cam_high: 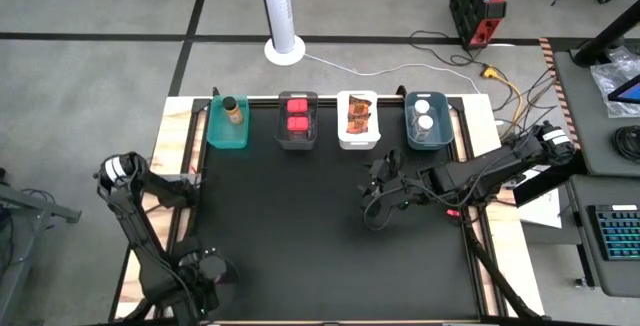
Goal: Sort spices by type
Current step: Put the black seasoning bottle into the green bin
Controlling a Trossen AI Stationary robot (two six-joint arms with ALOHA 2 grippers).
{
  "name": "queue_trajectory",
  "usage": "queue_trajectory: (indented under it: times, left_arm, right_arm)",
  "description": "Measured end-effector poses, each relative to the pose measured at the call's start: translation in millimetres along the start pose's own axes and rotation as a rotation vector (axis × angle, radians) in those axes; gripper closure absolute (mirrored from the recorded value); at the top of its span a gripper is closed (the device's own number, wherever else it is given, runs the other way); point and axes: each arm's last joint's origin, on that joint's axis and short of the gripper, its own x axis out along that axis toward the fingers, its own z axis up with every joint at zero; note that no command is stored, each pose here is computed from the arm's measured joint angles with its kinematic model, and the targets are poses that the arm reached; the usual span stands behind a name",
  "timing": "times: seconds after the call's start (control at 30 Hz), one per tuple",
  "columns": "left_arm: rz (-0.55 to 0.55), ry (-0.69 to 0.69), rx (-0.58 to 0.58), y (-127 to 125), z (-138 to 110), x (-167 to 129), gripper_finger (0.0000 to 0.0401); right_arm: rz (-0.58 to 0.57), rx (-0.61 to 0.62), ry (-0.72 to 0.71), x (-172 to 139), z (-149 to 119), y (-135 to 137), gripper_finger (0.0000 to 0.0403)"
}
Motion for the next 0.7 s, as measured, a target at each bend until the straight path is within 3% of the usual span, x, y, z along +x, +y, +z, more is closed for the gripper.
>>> queue_trajectory:
  times: [0.33,0.53,0.63,0.7]
  left_arm:
    - [0.002,-0.120,-0.024,16,62,-45,0.0208]
    - [0.150,-0.267,-0.059,49,105,-78,0.0208]
    - [0.144,-0.351,-0.088,66,132,-89,0.0208]
    - [0.201,-0.375,-0.093,82,147,-93,0.0208]
  right_arm:
    - [0.010,-0.040,0.075,0,-7,-2,0.0132]
    - [0.006,-0.059,0.127,-1,-12,-4,0.0151]
    - [0.000,-0.069,0.140,-2,-13,-5,0.0161]
    - [-0.005,-0.078,0.149,-2,-14,-6,0.0166]
